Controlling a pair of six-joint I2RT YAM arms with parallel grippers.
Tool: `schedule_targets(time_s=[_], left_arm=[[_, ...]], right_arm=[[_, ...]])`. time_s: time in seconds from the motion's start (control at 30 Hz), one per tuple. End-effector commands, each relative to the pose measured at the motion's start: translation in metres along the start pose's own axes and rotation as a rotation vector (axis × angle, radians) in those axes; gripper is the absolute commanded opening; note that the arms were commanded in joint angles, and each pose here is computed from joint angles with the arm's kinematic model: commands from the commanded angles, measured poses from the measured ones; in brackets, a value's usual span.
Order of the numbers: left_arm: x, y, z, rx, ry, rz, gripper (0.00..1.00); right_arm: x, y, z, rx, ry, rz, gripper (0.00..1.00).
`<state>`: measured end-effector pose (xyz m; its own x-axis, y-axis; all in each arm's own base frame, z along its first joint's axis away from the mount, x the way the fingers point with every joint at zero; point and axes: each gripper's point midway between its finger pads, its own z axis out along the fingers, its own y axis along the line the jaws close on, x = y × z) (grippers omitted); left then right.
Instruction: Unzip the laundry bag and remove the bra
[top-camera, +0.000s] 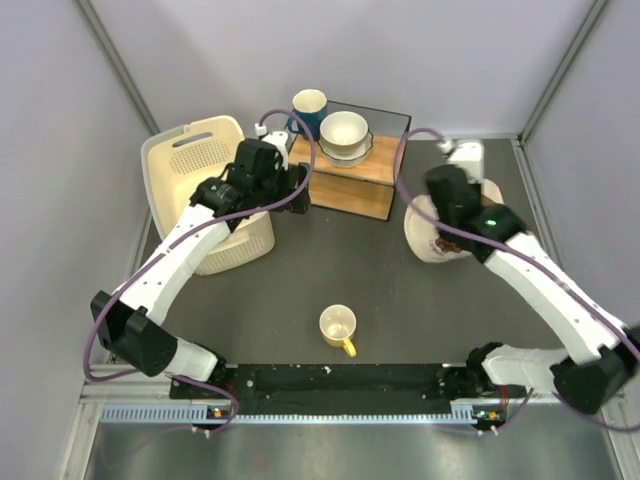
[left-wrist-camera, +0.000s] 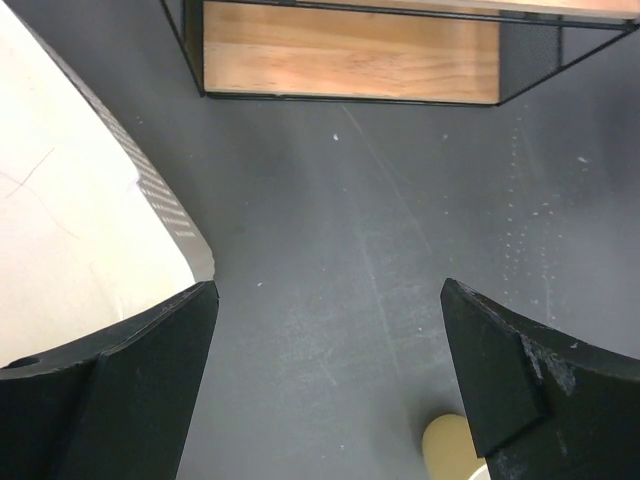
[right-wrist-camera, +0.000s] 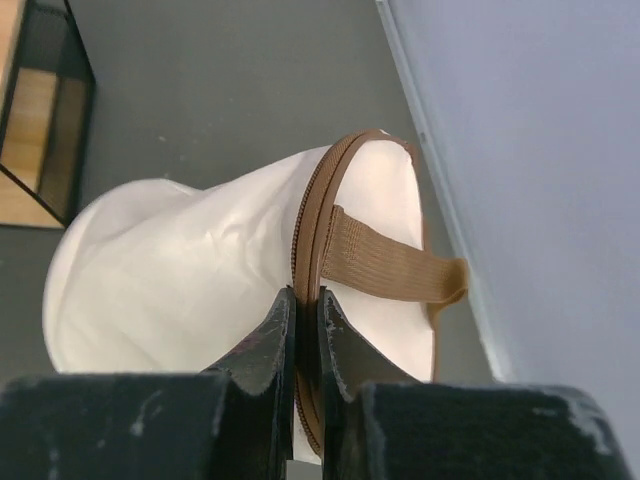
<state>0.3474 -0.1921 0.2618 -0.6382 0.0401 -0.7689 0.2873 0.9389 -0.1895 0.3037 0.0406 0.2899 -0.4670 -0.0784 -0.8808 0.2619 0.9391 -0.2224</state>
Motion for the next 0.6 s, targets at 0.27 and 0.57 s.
schedule_targets(time_s=[0.27, 0.57], left_arm=[[0.006, 0.027, -0.004, -0.154, 0.009, -0.003, 0.99], [0.0, 0.012, -0.007, -0.074, 0.001, 0.026, 0.99]], right_arm=[[0.018, 0.153, -0.004, -0.233, 0.037, -0.231, 0.98], [-0.023, 0.111, -0.029, -0.373, -0.064, -0.023, 0.99]])
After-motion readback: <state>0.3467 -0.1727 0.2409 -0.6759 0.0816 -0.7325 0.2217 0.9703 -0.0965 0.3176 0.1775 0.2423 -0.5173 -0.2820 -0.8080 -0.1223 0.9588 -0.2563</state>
